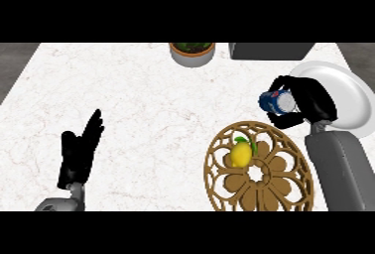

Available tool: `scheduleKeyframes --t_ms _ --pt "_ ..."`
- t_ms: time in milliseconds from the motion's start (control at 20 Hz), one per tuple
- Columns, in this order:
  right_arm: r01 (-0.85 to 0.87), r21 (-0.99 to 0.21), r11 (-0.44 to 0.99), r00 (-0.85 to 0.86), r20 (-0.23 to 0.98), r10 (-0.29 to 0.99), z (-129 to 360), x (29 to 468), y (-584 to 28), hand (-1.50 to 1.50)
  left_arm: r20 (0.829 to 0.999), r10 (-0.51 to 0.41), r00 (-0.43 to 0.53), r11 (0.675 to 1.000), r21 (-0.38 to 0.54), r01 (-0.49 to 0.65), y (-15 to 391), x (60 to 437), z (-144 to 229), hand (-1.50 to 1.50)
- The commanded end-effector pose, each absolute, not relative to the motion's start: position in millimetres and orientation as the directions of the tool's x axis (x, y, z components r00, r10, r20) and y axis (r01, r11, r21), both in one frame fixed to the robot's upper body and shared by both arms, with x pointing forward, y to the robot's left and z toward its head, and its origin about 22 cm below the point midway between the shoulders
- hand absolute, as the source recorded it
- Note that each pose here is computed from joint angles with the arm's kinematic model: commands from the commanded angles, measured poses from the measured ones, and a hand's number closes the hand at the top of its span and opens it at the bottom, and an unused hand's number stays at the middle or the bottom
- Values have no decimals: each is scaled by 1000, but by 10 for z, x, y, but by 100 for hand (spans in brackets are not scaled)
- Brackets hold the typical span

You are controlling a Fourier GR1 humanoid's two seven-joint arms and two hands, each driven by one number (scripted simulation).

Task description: Pick the can from the placemat and place it in the plate

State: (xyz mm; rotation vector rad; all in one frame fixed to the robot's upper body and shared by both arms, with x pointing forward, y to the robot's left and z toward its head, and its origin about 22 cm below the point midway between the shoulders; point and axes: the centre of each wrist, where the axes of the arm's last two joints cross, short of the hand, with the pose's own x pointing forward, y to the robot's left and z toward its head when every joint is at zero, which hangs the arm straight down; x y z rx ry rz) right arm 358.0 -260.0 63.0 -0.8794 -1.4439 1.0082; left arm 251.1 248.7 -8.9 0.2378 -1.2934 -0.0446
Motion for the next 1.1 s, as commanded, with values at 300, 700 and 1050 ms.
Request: scheduleKeyframes --t_ms 300,700,1050 --pt "373 -858 352 83 409 909 979 3582 -2840 150 946 -162 282 974 200 -111 2437 2554 -25 0" --pt "387 -852 354 206 454 867 1109 3948 -3079 150 946 -166 278 973 202 -108 2626 2555 -137 0" --pt "345 -879 331 281 433 857 1078 4083 -3783 150 949 -160 270 977 191 -93 2525 2424 -201 0"
